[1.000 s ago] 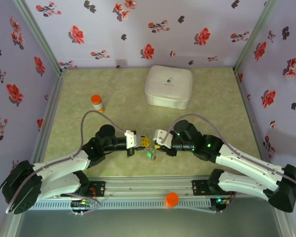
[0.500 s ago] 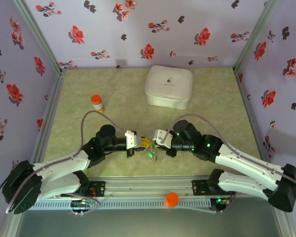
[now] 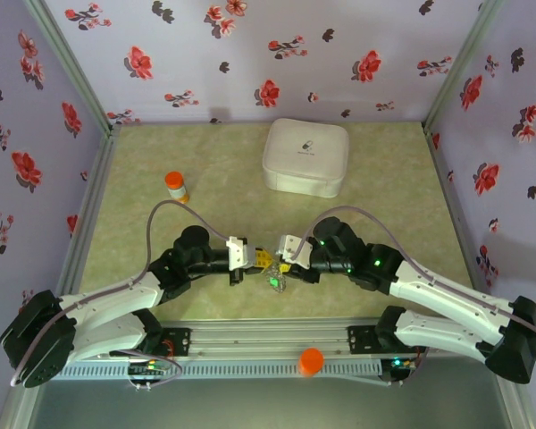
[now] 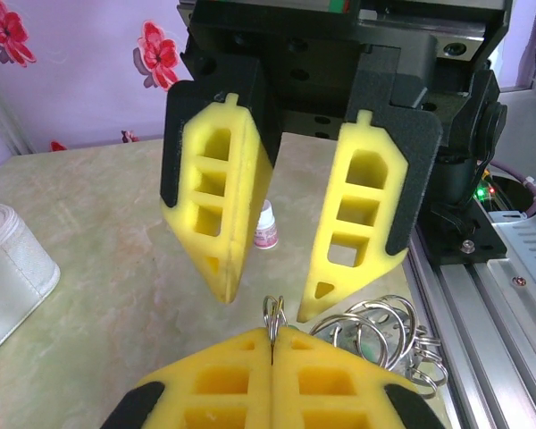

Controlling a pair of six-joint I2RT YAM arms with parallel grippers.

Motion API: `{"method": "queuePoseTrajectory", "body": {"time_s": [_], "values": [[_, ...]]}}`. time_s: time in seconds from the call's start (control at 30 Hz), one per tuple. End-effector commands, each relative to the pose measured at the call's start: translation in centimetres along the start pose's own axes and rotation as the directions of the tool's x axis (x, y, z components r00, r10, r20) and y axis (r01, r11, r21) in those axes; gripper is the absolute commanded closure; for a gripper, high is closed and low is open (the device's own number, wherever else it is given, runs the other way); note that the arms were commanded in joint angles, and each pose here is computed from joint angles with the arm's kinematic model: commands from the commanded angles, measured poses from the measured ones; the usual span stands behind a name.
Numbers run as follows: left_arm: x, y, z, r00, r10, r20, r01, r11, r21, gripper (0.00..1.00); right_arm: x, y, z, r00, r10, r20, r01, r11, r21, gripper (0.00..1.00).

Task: Put the keys on the keyring

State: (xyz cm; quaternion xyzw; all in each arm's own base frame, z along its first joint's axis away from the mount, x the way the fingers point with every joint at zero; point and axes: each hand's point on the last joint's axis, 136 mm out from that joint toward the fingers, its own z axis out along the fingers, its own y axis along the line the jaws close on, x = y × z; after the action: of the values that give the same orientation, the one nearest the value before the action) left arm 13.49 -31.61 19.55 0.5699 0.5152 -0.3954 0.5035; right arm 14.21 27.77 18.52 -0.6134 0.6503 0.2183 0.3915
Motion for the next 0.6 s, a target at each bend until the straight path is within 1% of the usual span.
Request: {"method": "queuePoseTrajectory", "body": {"time_s": [0.0, 0.47, 0.57], "values": [[-2.2, -0.1, -0.1, 0.996, 0.057, 0.063, -0.058, 0.998, 0.014, 1.0, -1.7, -0.1, -0.5, 0.999, -0.02, 0.042, 0.02, 1.0, -0.003, 0.76], [-2.5, -0.1, -0.1, 0.996, 0.058, 0.07, -0.059, 0.998, 0.02, 1.0, -1.4, 0.2, -0.2, 0.999, -0.021, 0.032, 0.022, 0.999, -0.025, 1.0], [-2.8, -0.2, -0.1, 0.995, 0.055, 0.078, -0.057, 0.998, 0.028, 1.0, -0.7, -0.2, 0.3, 1.0, -0.015, -0.01, 0.015, 1.0, -0.007, 1.0]]}}
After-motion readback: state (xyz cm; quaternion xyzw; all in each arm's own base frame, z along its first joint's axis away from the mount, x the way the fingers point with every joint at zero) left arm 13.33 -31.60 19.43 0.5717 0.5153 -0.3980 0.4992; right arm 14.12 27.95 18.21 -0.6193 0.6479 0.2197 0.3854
